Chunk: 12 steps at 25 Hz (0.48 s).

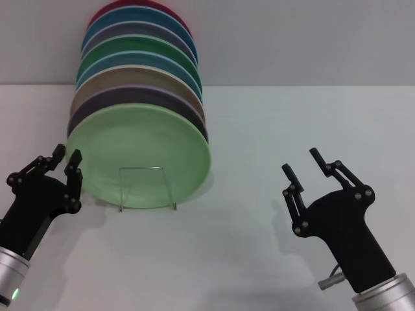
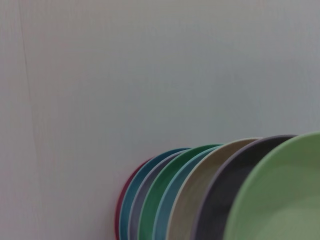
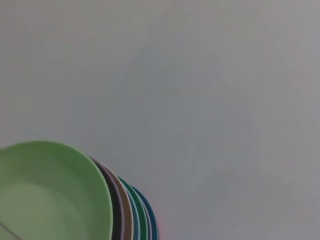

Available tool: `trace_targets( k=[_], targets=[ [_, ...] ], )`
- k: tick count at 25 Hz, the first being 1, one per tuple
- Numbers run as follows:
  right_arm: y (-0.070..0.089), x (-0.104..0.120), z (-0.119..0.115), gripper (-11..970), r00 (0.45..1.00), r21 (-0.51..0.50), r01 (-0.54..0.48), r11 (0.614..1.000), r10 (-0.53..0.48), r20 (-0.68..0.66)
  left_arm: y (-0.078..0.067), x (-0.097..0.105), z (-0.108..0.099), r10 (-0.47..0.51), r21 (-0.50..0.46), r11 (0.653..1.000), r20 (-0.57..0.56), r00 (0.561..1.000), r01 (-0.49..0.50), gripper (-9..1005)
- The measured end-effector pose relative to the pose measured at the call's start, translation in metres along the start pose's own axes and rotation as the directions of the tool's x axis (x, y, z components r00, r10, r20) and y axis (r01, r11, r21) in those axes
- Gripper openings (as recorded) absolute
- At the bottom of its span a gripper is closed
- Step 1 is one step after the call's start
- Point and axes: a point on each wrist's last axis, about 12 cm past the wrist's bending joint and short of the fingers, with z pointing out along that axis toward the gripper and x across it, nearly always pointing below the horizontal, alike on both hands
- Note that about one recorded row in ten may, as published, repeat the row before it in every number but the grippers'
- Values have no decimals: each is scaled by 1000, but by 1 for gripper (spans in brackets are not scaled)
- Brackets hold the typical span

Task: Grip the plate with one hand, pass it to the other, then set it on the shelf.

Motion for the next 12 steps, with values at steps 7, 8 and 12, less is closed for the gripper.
trace_targets(
  k=[7,8,12],
  targets=[
    [-7,6,8,380,999,48,-20,999,22,-38,2,-2,-16,-7,-26,1000,32,999,8,236],
    [-9,8,9,380,998,59,-28,998,31,-46,2,-3,-23,-10,-35,999,50,999,12,269],
    [-21,17,19,387,992,132,-78,988,89,-84,-2,-6,-49,-26,-55,998,95,995,32,404]
  ],
)
